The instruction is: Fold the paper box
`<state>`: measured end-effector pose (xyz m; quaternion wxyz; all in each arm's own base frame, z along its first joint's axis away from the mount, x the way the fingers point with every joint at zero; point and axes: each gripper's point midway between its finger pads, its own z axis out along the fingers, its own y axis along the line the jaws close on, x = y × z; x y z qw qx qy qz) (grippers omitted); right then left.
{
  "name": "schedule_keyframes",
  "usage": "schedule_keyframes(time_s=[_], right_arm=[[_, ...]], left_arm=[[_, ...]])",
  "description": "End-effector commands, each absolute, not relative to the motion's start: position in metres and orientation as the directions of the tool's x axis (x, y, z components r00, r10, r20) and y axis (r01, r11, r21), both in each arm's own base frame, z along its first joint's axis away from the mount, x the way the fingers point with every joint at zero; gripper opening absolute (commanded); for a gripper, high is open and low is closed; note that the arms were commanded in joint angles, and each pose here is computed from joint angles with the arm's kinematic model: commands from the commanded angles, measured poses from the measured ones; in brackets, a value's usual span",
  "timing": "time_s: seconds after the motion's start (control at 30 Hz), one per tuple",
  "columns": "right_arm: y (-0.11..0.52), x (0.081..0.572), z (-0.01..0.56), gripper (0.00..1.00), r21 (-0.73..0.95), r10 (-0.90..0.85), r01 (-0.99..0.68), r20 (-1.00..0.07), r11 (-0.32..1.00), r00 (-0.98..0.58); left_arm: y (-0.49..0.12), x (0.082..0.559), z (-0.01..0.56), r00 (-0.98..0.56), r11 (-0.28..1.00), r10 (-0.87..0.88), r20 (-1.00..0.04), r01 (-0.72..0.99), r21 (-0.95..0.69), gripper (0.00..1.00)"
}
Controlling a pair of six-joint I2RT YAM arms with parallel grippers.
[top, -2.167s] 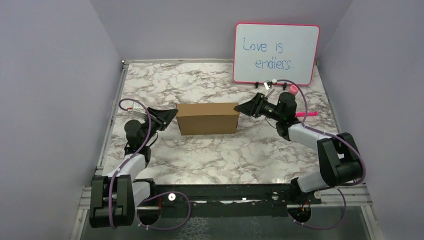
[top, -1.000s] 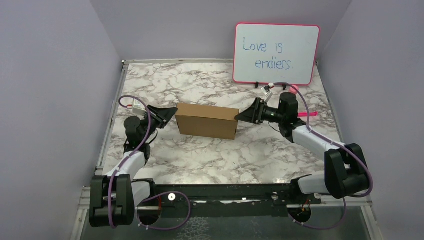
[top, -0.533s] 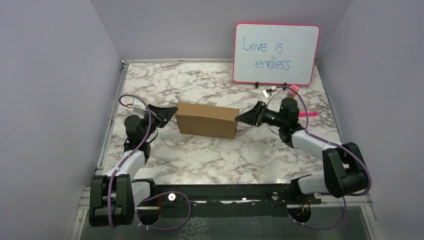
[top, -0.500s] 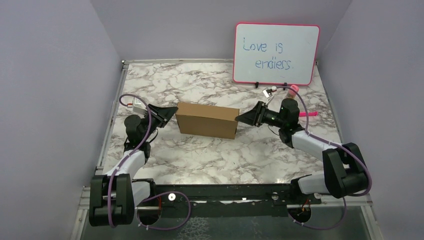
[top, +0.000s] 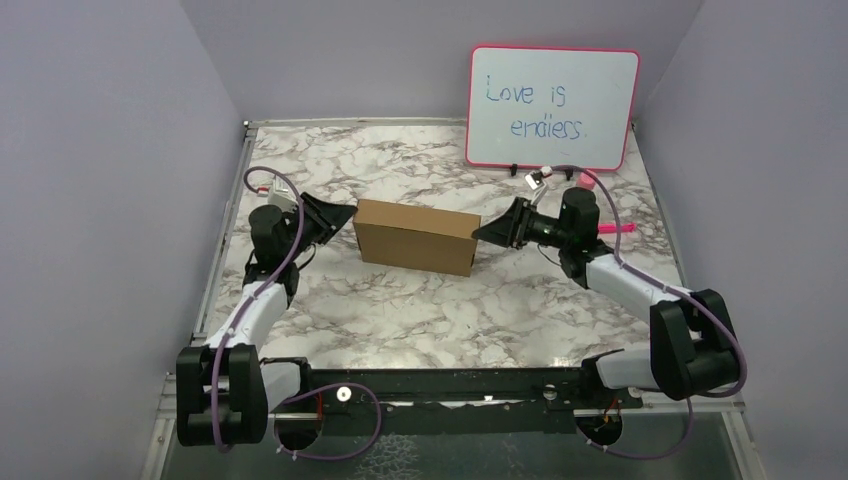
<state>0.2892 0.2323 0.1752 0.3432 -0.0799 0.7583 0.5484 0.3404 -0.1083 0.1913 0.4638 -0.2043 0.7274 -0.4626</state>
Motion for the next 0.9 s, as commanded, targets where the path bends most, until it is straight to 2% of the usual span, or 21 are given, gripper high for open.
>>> schedule_keyframes(time_s=[0.0,0.2,0.47,0.53,0.63,0.7,0.77,0.87], right_arm=[[0.217,0.287,0.142,0.49,0.744,0.176,-0.419,-0.574,0.52,-0.8],[0.217,0.305,0.186,0.73,0.675,0.159,-0.501,-0.667,0.541,-0.728],[0.219,0.312,0.223,0.89,0.556,0.087,-0.601,-0.771,0.574,-0.63],[0.229,0.313,0.226,0.99,0.514,0.036,-0.645,-0.797,0.566,-0.603],[0.249,0.314,0.234,1.0,0.421,-0.065,-0.715,-0.837,0.558,-0.544],[0.262,0.314,0.241,1.0,0.342,-0.13,-0.762,-0.866,0.551,-0.483],[0.272,0.313,0.248,1.0,0.256,-0.19,-0.813,-0.895,0.523,-0.404],[0.284,0.311,0.253,1.0,0.112,-0.277,-0.883,-0.925,0.456,-0.26]], left_arm=[[-0.087,0.343,0.152,-0.529,0.635,-0.667,-0.524,-0.038,-0.771,0.36],[-0.079,0.363,0.202,-0.502,0.751,-0.542,-0.674,0.071,-0.657,0.55],[-0.066,0.366,0.256,-0.438,0.902,-0.292,-0.85,0.17,-0.397,0.67],[-0.07,0.36,0.262,-0.424,0.919,-0.242,-0.873,0.187,-0.346,0.69],[-0.074,0.348,0.271,-0.382,0.947,-0.168,-0.909,0.192,-0.256,0.74],[-0.074,0.339,0.274,-0.349,0.962,-0.132,-0.928,0.18,-0.205,0.81],[-0.064,0.33,0.275,-0.314,0.977,-0.126,-0.941,0.124,-0.173,0.9],[-0.042,0.319,0.27,-0.261,0.99,-0.126,-0.957,0.022,-0.137,0.97]])
